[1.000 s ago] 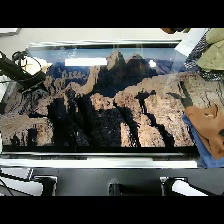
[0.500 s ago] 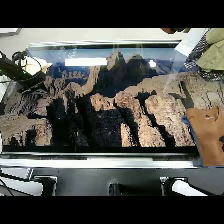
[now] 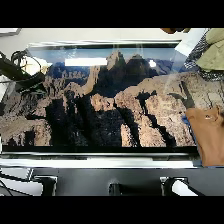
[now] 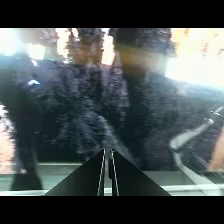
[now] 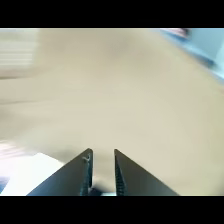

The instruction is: Fold the clothes and pants, and hang the long-sleeved shirts on hangers.

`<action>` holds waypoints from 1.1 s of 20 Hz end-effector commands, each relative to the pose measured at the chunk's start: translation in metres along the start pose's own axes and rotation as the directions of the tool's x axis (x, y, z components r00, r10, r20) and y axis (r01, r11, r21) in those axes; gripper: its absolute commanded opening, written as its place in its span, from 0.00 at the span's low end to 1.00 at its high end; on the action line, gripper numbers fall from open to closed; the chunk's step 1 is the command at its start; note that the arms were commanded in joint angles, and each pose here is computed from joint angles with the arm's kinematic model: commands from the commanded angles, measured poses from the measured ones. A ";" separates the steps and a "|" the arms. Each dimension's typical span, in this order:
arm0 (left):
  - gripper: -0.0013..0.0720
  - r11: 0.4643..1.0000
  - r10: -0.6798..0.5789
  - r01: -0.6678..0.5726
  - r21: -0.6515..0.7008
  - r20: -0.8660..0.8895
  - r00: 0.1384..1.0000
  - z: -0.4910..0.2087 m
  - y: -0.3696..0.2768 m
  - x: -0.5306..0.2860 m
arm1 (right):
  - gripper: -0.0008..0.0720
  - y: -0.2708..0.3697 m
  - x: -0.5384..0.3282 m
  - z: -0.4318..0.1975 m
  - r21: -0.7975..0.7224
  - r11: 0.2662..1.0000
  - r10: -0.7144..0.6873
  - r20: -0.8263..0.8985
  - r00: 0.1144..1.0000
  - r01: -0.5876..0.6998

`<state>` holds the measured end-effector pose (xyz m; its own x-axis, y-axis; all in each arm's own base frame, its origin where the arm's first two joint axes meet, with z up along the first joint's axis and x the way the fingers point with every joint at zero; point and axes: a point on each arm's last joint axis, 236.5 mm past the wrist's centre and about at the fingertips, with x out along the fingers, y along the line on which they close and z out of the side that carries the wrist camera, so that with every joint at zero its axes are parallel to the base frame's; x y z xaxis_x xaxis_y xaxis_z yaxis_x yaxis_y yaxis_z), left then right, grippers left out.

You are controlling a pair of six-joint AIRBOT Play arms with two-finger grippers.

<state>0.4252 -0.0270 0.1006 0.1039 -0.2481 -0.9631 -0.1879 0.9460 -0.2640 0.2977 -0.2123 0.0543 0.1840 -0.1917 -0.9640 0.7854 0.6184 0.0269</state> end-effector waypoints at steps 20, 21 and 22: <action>0.04 0.967 0.107 -0.129 0.220 0.109 0.988 -0.090 0.004 0.029 | 0.05 0.264 -0.091 -0.195 -0.724 0.572 0.413 -0.152 0.898 -0.385; 0.04 0.967 0.107 -0.129 0.220 0.109 0.988 -0.090 0.004 0.029 | 0.05 0.264 -0.091 -0.195 -0.724 0.572 0.413 -0.152 0.898 -0.385; 0.04 0.967 0.107 -0.129 0.220 0.109 0.988 -0.090 0.004 0.029 | 0.05 0.264 -0.091 -0.195 -0.724 0.572 0.413 -0.152 0.898 -0.385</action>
<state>0.3401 -0.0493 0.0670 0.1905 -0.1195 -0.9744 0.0221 0.9928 -0.1175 0.3738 0.1157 0.0976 0.4011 0.1962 -0.8948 -0.0475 0.9799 0.1936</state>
